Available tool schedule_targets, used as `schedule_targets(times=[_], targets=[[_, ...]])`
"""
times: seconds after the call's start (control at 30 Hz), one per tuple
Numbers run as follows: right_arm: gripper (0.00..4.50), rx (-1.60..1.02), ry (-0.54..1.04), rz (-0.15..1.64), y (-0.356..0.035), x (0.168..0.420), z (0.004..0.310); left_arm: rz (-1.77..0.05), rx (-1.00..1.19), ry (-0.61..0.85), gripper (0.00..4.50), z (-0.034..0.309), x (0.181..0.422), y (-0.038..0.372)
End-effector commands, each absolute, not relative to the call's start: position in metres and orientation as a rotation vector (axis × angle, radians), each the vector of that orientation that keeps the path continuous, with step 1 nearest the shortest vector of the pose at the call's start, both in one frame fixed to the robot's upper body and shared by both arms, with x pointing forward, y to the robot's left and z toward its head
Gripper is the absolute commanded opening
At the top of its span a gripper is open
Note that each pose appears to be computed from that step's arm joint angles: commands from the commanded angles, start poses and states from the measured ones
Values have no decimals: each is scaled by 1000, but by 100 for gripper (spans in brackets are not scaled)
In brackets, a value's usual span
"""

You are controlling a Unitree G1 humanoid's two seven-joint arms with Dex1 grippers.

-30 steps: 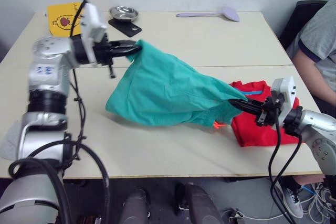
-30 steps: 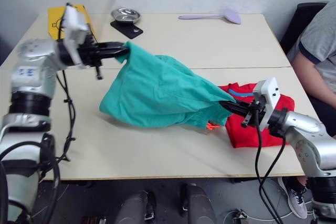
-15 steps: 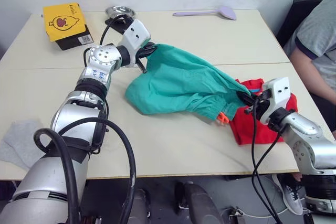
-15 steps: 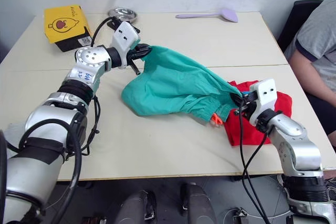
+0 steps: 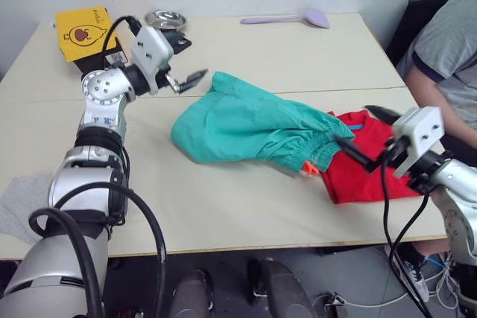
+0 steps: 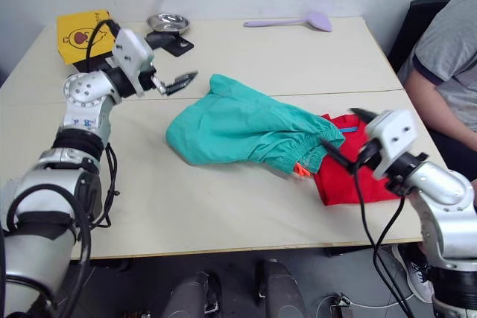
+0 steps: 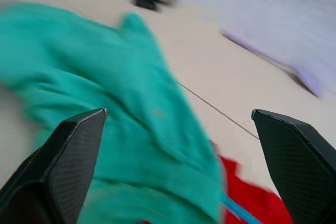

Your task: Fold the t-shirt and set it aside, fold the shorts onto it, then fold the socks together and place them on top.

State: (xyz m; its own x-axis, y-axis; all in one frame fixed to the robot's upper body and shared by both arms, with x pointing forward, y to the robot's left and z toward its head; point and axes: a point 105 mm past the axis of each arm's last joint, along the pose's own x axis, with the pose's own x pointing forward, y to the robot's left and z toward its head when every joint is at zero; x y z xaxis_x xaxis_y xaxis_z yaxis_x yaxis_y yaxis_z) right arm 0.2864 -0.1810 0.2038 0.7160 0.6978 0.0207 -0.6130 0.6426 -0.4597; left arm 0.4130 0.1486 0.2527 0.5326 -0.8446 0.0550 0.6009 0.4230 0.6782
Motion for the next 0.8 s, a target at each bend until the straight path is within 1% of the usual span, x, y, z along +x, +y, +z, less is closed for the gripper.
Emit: schedule_targets(times=[0.03, 0.1, 0.2, 0.27, 0.37, 0.43, 0.57, 0.6, 0.63, 0.67, 0.77, 0.8], targets=[[450, -493, -189, 941, -136, 270, 183, -1273, 811, -362, 446, 207, 371, 140], [450, -531, -142, 937, -124, 274, 164, -1277, 852, -330, 446, 189, 366, 138], [450, -671, -89, 923, -117, 280, 140, -1254, 889, -296, 446, 171, 365, 135], [450, -704, -106, 877, -114, 287, 136, -1256, 933, -273, 446, 158, 363, 131], [450, -752, -97, 755, -117, 304, 131, -1167, 989, -226, 446, 141, 373, 130], [450, -799, -80, 698, -121, 309, 124, -1086, 991, -202, 446, 135, 383, 132], [450, -814, -76, 639, -124, 313, 121, -1033, 1036, -159, 446, 129, 391, 137], [413, -828, -72, 620, -126, 315, 121, -1016, 1046, -141, 429, 126, 393, 140], [389, -834, -69, 604, -129, 316, 121, -1001, 1051, -126, 407, 125, 395, 143], [353, -833, -59, 594, -131, 317, 120, -992, 1049, -113, 385, 124, 397, 145], [242, -848, -54, 573, -140, 319, 123, -961, 1031, -48, 286, 118, 401, 155], [212, -856, -59, 571, -145, 319, 126, -961, 1014, -31, 260, 116, 401, 159]])
